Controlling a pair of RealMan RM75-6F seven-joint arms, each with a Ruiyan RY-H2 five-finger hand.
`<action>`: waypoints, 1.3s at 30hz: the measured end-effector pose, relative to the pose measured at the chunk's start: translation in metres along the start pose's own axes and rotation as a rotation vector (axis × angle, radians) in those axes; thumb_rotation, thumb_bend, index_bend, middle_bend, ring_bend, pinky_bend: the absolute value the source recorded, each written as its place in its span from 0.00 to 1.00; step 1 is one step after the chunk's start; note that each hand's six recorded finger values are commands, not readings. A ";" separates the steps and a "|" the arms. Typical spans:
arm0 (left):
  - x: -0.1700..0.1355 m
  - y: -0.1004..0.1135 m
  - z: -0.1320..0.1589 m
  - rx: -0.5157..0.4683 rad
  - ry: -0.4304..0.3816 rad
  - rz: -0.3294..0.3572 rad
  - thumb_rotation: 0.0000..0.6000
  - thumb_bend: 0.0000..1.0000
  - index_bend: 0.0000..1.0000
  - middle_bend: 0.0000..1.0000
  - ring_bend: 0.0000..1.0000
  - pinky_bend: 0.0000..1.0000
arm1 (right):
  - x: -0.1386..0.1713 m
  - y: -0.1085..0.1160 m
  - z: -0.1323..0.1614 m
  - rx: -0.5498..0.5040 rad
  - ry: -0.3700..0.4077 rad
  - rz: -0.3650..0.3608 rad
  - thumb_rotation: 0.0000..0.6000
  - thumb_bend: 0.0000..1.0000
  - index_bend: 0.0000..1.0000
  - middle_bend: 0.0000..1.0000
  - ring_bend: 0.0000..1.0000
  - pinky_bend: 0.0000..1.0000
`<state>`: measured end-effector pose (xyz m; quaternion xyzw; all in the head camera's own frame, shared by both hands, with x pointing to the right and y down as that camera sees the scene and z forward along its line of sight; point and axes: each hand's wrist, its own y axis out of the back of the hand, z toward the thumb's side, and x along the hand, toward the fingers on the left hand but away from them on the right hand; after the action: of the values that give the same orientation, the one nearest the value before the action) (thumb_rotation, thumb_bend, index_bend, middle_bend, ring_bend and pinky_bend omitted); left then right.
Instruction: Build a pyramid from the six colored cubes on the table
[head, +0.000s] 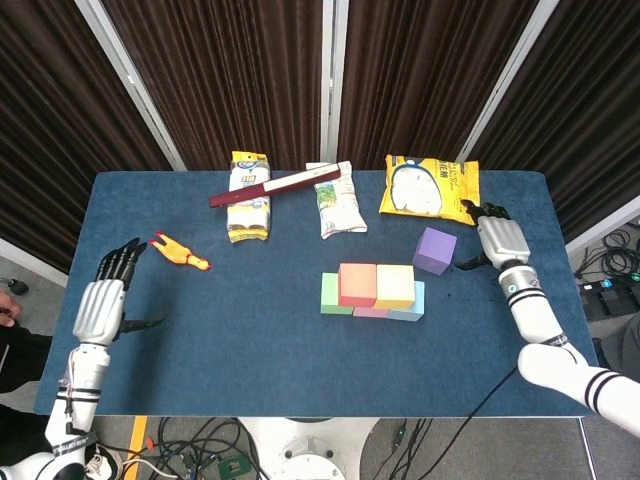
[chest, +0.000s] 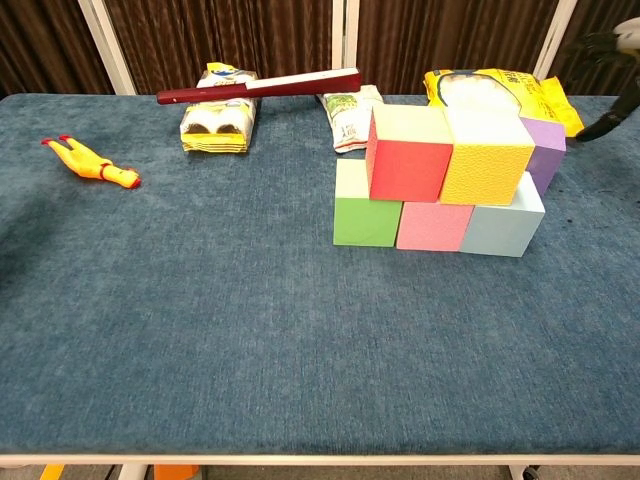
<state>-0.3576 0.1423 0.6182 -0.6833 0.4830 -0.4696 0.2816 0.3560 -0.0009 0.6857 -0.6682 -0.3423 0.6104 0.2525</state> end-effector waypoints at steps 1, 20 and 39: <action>-0.001 0.000 -0.002 0.003 0.003 -0.002 1.00 0.08 0.04 0.02 0.00 0.01 | -0.003 -0.004 0.003 0.000 -0.002 0.006 1.00 0.00 0.00 0.16 0.00 0.00; -0.003 0.001 -0.016 0.014 0.017 -0.004 1.00 0.08 0.04 0.02 0.00 0.01 | -0.026 -0.028 0.020 -0.021 -0.041 -0.039 1.00 0.08 0.00 0.52 0.06 0.00; -0.002 0.001 -0.007 -0.026 0.006 -0.018 1.00 0.08 0.04 0.02 0.00 0.01 | 0.036 0.086 0.038 -0.086 0.126 -0.177 1.00 0.10 0.00 0.55 0.08 0.00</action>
<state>-0.3647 0.1445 0.6193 -0.6899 0.4836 -0.4678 0.2669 0.3320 -0.0314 0.5926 -0.6824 -0.4093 0.5275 0.2975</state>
